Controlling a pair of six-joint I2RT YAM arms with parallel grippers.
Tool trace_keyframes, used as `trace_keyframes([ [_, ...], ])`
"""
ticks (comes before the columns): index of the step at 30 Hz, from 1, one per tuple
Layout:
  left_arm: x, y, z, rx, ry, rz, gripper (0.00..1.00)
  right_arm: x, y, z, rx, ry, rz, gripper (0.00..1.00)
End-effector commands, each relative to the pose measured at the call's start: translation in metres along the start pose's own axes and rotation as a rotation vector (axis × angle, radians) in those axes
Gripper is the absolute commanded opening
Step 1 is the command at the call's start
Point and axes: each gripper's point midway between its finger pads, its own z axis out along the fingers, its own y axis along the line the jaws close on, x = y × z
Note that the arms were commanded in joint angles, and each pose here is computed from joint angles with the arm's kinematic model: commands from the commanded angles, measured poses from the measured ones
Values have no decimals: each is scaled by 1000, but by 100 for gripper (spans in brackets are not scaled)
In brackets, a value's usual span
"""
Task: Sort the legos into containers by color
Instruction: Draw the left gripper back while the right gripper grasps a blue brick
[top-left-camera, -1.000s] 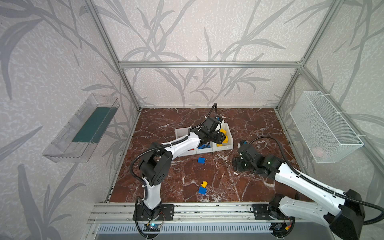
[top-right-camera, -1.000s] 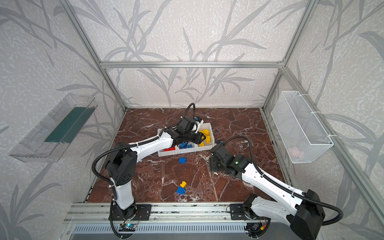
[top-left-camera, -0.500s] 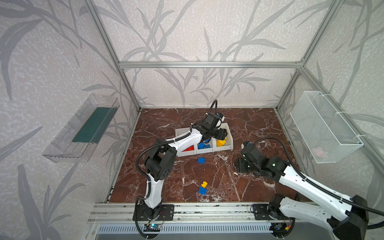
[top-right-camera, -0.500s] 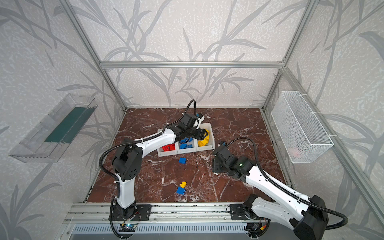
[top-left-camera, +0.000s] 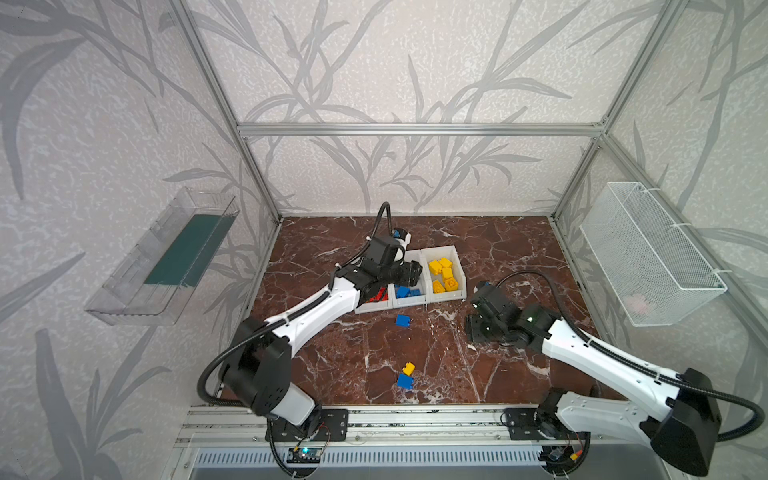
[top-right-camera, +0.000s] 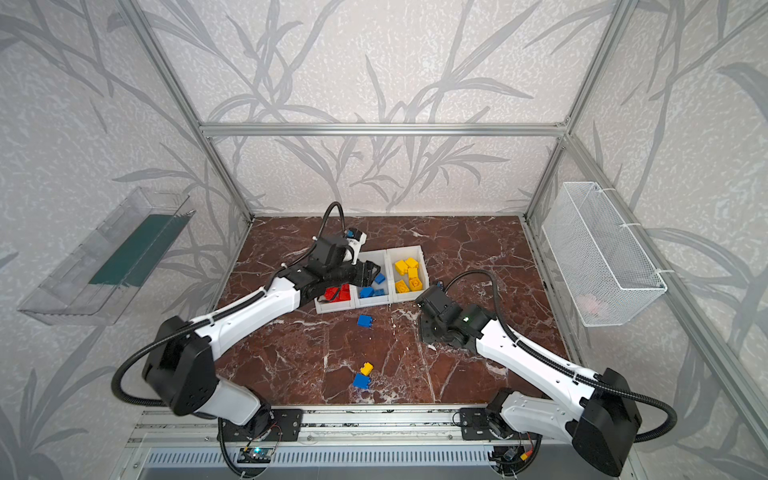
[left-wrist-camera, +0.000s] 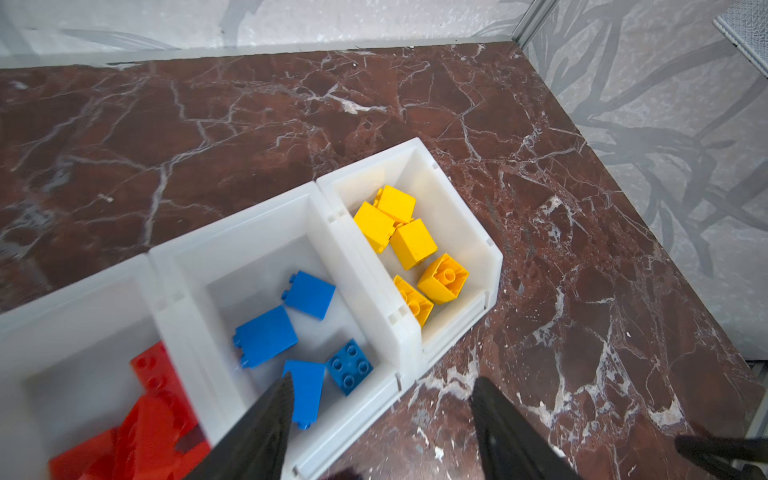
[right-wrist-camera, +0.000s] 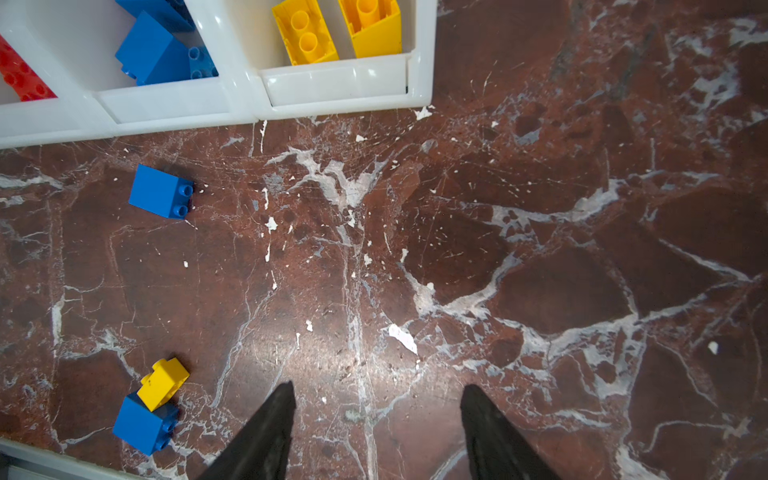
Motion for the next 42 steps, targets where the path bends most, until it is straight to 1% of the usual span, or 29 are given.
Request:
trace_keyframes([
  [1, 16, 17, -21, -56, -17, -45, 71, -17, 25, -2, -37, -33, -68, 64],
  [4, 30, 32, -43, -110, -35, -62, 72, -19, 43, 6, -46, -16, -115, 65],
  [8, 51, 55, -70, -182, -65, -120, 73, -21, 67, 21, -71, 22, -156, 65],
  [13, 75, 80, -98, -268, -93, -160, 74, -26, 98, 43, -98, 57, -226, 65],
  [17, 93, 86, -113, -281, -109, -201, 75, -27, 128, 60, -105, 93, -284, 65],
  [18, 97, 87, -115, -282, -115, -216, 75, -26, 132, 67, -83, 102, -289, 65],
  [20, 103, 88, -117, -275, -133, -250, 75, -27, 137, 78, -28, 99, -273, 66],
  [22, 107, 89, -119, -270, -141, -260, 75, -28, 147, 89, -12, 101, -254, 67],
  [25, 111, 92, -122, -286, -135, -247, 75, -31, 160, 101, 14, 86, -244, 68],
  [26, 111, 92, -123, -291, -133, -241, 75, -32, 164, 105, 25, 82, -217, 68],
  [29, 114, 92, -123, -291, -117, -234, 75, -34, 171, 115, 43, 79, -185, 68],
  [35, 120, 90, -118, -267, -106, -245, 75, -39, 173, 129, 63, 44, -104, 70],
  [42, 121, 88, -114, -260, -91, -233, 75, -34, 172, 142, 92, 62, -84, 71],
])
